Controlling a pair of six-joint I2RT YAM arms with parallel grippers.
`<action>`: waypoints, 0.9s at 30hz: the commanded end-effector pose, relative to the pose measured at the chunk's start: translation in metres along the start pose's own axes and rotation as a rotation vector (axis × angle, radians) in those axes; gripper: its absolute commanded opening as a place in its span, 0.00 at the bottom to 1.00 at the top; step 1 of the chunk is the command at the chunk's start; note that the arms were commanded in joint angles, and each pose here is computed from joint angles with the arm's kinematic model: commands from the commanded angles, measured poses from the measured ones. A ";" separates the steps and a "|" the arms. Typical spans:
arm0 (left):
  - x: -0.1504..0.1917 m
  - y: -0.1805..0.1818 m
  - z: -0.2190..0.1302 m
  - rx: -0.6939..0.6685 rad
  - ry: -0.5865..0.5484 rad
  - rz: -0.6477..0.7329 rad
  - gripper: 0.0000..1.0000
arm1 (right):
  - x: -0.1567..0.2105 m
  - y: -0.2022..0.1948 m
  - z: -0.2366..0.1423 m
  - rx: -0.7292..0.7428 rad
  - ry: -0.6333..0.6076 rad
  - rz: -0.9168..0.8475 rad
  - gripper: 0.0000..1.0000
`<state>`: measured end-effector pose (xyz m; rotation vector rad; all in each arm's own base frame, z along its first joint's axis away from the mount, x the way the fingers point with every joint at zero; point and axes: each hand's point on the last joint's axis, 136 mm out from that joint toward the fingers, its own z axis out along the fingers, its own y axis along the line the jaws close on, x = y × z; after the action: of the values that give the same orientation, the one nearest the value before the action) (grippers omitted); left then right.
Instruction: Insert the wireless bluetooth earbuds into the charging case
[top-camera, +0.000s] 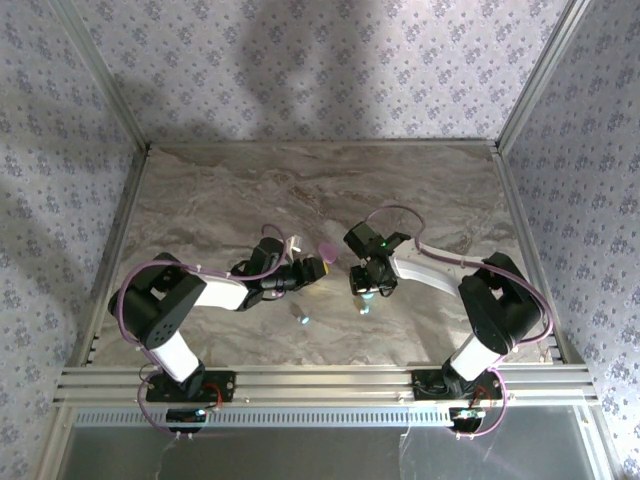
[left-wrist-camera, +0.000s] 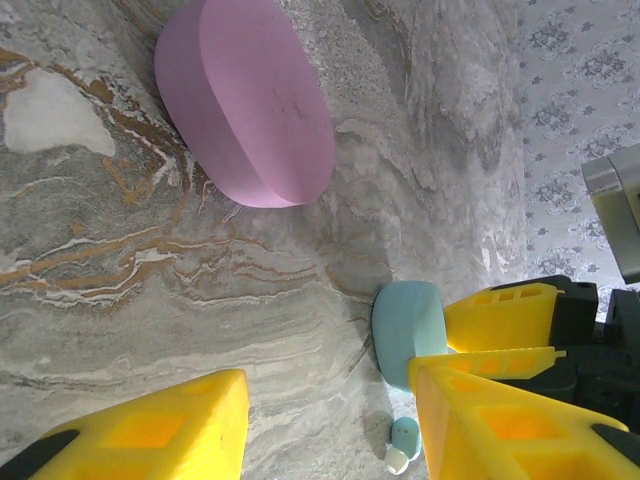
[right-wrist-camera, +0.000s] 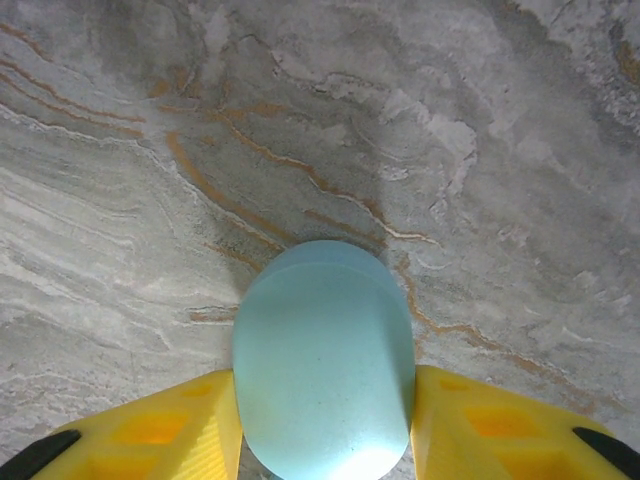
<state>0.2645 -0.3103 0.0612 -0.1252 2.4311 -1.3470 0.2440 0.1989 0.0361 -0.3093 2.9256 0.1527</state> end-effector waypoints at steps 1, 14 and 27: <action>-0.003 -0.003 -0.003 0.009 -0.007 0.023 0.49 | 0.000 -0.002 -0.001 0.015 0.011 -0.005 0.43; 0.006 -0.021 0.004 0.081 0.026 0.016 0.49 | -0.016 0.014 -0.023 -0.197 -0.063 0.062 0.39; 0.015 -0.040 0.020 0.234 0.049 -0.040 0.59 | -0.035 0.026 -0.047 -0.671 -0.090 0.308 0.38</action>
<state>0.2534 -0.3409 0.0617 -0.1154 2.3886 -1.5570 0.2610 0.2079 0.0652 0.0467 2.8081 0.9248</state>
